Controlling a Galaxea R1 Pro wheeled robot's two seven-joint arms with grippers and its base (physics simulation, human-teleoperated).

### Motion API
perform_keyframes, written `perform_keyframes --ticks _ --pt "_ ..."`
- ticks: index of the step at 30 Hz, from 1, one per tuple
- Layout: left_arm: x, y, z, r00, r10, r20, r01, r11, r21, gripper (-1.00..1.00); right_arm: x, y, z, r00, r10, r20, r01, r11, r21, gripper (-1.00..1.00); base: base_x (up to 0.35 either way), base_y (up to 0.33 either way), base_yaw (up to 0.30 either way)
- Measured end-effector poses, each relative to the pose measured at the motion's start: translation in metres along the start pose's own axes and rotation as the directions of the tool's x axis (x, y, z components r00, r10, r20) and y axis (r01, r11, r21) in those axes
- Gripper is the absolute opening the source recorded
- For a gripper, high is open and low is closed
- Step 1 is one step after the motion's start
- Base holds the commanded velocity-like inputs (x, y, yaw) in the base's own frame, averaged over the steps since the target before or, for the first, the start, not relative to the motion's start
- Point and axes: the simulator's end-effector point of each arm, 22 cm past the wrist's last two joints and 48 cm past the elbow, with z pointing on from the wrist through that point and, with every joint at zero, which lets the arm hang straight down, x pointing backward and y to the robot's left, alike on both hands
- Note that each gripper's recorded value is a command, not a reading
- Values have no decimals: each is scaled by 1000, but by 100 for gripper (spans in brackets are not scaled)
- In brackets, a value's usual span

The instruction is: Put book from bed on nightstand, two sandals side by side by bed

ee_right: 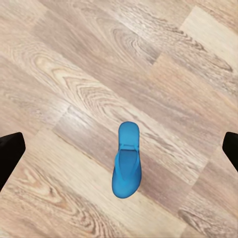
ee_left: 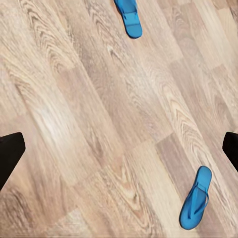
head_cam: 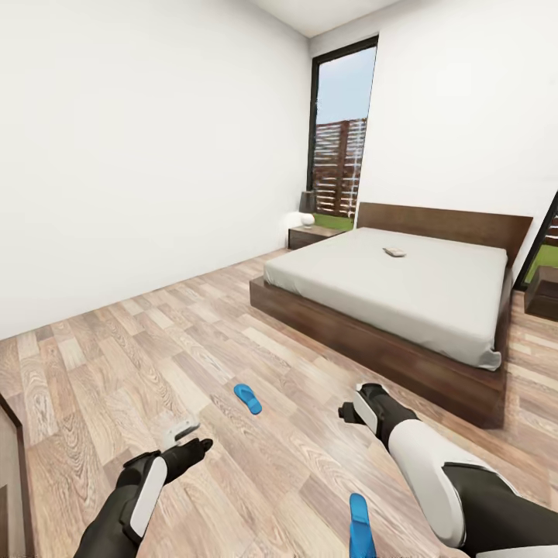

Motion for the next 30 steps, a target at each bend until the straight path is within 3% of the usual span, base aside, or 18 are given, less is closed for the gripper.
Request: perform_keyframes --ticks 11,30 --pt "31 11 20 1000 -2 -29 2 1000 0 100 16 0 19 1000 6 3 -5 1000 -4 100 0 0 0" --pt "62 28 47 999 5 -33 -5 1000 4 100 41 2 49 1000 7 12 -7 1000 -9 100 0 0 0"
